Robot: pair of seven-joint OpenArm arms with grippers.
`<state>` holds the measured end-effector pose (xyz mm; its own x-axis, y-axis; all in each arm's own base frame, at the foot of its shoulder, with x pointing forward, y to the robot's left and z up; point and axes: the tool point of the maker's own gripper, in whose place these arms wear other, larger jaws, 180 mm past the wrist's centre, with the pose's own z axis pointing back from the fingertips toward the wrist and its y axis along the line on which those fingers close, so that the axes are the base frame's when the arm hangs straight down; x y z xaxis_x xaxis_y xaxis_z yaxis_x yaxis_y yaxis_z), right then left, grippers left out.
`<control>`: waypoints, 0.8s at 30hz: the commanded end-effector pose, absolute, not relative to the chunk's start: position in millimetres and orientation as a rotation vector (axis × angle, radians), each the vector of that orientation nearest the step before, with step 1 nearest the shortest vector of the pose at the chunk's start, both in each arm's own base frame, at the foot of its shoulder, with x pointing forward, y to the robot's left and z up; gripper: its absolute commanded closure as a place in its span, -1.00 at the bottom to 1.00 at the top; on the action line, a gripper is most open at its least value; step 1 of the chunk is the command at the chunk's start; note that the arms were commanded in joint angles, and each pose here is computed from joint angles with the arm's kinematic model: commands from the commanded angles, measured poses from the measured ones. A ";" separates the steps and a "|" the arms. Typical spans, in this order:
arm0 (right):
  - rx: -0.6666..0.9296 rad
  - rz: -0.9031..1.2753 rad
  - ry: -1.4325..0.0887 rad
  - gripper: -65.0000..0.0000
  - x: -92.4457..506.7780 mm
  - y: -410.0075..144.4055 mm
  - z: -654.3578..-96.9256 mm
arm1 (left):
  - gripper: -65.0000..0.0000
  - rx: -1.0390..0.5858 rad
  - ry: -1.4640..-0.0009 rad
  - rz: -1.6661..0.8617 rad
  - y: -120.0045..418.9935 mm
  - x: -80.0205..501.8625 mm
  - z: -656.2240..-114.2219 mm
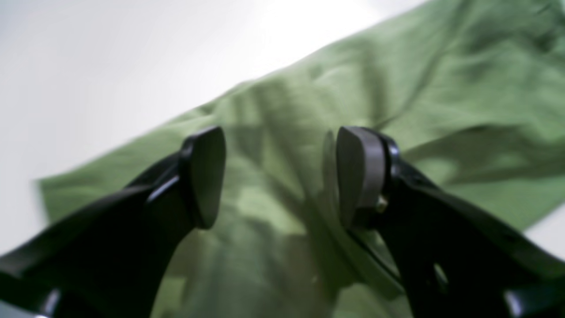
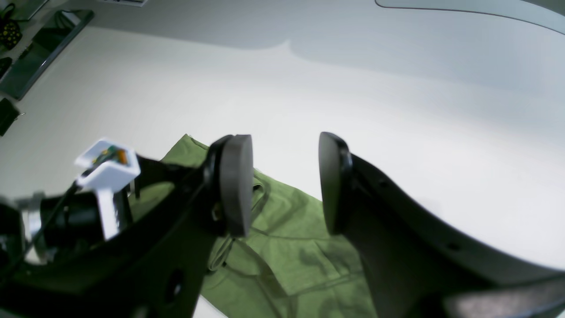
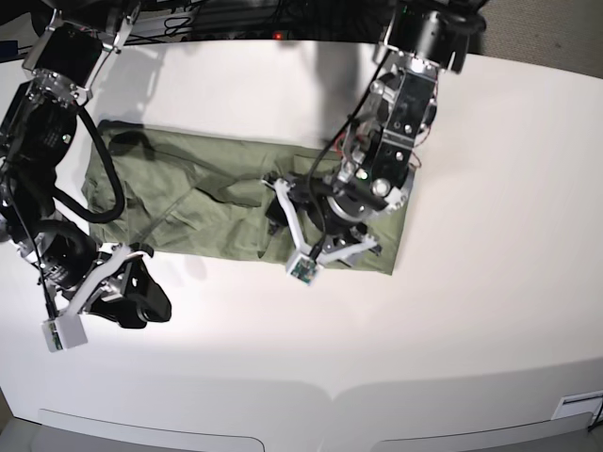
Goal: Fold the T-shirt properly
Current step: 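Fold the strip's end over onto the middle with the left gripper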
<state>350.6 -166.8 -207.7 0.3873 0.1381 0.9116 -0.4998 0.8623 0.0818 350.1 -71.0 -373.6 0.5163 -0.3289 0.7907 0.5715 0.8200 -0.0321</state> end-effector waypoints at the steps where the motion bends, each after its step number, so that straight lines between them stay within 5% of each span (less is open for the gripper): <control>1: 0.376 0.438 -1.169 0.23 354.4 -165.5 -189.0 | -0.19 -0.316 -0.938 -0.544 -77.3 366.1 -349.7; 12: 0.379 0.438 -1.170 0.23 354.3 -165.1 -188.7 | -0.19 -0.250 -0.918 -0.556 -63.6 370.6 -354.3; 24: 0.378 0.438 -1.170 0.23 354.3 -165.3 -188.7 | -0.19 -0.392 -0.896 -0.420 -75.6 338.8 -374.7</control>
<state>350.5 -166.4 -207.4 0.3864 0.1365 0.9122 -0.5013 0.8612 0.0834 327.9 -68.1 -393.3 0.5943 -0.2196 0.7736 0.4995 0.8548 -0.1410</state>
